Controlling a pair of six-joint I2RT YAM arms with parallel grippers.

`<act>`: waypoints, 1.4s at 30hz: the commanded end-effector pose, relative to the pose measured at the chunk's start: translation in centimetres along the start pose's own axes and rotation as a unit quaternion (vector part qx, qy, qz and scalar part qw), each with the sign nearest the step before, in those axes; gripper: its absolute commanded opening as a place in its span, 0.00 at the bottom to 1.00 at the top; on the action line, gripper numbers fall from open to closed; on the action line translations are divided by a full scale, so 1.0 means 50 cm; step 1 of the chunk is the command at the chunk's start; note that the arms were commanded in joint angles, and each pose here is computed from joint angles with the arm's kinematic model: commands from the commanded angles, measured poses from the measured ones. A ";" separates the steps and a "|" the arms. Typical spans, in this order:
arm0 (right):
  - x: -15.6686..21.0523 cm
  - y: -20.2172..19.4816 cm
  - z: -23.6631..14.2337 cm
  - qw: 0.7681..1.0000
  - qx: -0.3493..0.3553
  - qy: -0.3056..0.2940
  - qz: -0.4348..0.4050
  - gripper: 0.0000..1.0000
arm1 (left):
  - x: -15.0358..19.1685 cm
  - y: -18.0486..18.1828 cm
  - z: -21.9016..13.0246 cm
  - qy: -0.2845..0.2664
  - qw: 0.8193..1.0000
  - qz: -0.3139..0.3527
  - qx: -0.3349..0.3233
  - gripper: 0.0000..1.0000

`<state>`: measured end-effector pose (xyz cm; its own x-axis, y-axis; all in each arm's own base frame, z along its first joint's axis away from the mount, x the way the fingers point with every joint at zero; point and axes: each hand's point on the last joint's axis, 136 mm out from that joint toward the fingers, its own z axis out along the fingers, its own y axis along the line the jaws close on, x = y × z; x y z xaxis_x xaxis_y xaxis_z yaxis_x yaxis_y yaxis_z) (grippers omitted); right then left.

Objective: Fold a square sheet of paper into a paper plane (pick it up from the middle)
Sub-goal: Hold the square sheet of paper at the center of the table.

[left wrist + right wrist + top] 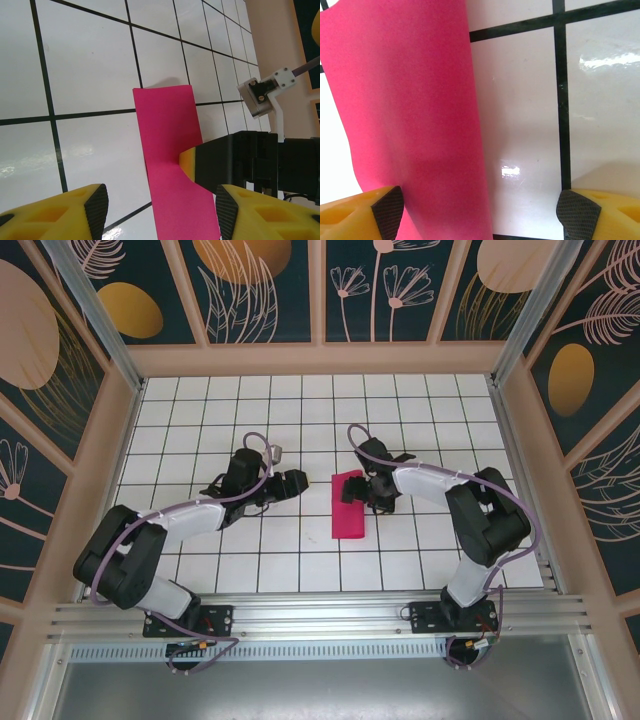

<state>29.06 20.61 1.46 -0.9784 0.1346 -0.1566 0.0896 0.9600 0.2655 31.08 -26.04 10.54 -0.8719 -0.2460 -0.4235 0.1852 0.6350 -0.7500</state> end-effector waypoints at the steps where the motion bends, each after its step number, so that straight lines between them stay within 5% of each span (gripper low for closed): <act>1: 0.043 -0.065 0.076 0.998 0.044 0.033 0.008 0.86 | -0.012 -0.028 0.004 -0.002 1.000 0.006 0.020 0.62; 17: 0.050 -0.085 0.090 0.997 0.066 0.039 0.015 0.84 | -0.009 -0.042 0.022 0.006 1.000 0.003 0.026 0.56; 20: 0.054 -0.089 0.094 0.996 0.072 0.042 0.013 0.84 | 0.000 -0.046 0.041 0.015 1.000 -0.003 0.018 0.45; 24: 0.056 -0.092 0.097 0.996 0.077 0.043 0.012 0.84 | 0.023 -0.046 0.078 0.038 0.999 -0.022 0.010 0.14; 27: 0.057 -0.093 0.098 0.996 0.079 0.043 0.012 0.84 | 0.043 -0.049 0.109 0.058 0.998 -0.035 0.005 0.00; 42: 0.064 -0.100 0.105 0.995 0.082 0.046 0.015 0.85 | 0.090 -0.026 0.188 0.103 0.992 -0.067 -0.012 0.00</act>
<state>29.02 20.32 0.97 -0.9773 0.1461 -0.1536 0.1046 0.9626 0.2498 30.89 -34.00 4.41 -0.9592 -0.1773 -0.2202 0.0561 0.6441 -0.7629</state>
